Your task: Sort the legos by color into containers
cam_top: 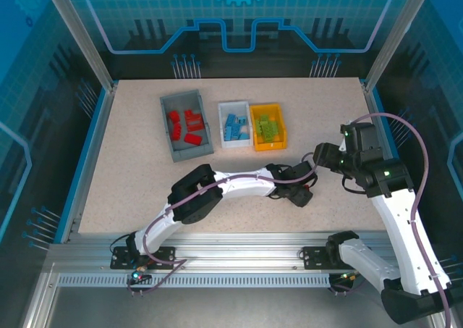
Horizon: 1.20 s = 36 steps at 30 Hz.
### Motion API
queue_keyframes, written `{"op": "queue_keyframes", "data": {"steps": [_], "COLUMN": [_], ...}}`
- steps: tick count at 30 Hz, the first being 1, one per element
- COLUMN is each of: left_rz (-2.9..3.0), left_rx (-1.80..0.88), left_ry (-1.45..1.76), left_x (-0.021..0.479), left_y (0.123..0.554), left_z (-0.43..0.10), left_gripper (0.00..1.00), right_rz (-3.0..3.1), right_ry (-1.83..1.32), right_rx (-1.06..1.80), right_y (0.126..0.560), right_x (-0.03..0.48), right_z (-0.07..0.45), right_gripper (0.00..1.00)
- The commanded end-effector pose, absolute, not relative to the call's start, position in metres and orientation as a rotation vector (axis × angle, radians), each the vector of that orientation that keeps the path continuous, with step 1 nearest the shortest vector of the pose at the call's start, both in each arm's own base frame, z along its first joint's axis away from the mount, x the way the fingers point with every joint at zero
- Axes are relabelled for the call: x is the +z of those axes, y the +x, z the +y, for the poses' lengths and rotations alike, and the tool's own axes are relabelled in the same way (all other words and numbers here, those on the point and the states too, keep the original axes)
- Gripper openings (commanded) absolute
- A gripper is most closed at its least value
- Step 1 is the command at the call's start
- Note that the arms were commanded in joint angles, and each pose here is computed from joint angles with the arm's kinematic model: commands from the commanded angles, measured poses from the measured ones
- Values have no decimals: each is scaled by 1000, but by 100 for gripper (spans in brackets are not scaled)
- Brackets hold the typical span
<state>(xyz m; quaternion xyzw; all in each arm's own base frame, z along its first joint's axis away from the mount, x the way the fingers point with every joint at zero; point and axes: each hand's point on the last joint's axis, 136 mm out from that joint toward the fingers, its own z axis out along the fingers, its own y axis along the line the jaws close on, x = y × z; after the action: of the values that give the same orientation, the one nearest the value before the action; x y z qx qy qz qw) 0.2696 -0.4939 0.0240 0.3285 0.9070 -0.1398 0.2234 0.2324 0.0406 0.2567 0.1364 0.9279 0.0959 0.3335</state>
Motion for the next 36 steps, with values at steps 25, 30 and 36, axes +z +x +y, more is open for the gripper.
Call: {"op": "queue_keyframes", "data": {"steps": [25, 30, 36], "left_rz": [2463, 2471, 2457], "left_rx": [-374, -383, -363], "left_ry": [1033, 1051, 1064], "left_x": [8, 4, 7], "left_y": [277, 272, 263], "left_z": [-520, -521, -511], "left_gripper": [69, 58, 48], "right_rz": [2445, 2440, 2443], "right_ry": [393, 396, 404], "right_rx": [275, 275, 286], "right_y": [227, 227, 228], "right_x": [246, 247, 244], "right_z": [38, 37, 37], "right_gripper": [64, 64, 65]}}
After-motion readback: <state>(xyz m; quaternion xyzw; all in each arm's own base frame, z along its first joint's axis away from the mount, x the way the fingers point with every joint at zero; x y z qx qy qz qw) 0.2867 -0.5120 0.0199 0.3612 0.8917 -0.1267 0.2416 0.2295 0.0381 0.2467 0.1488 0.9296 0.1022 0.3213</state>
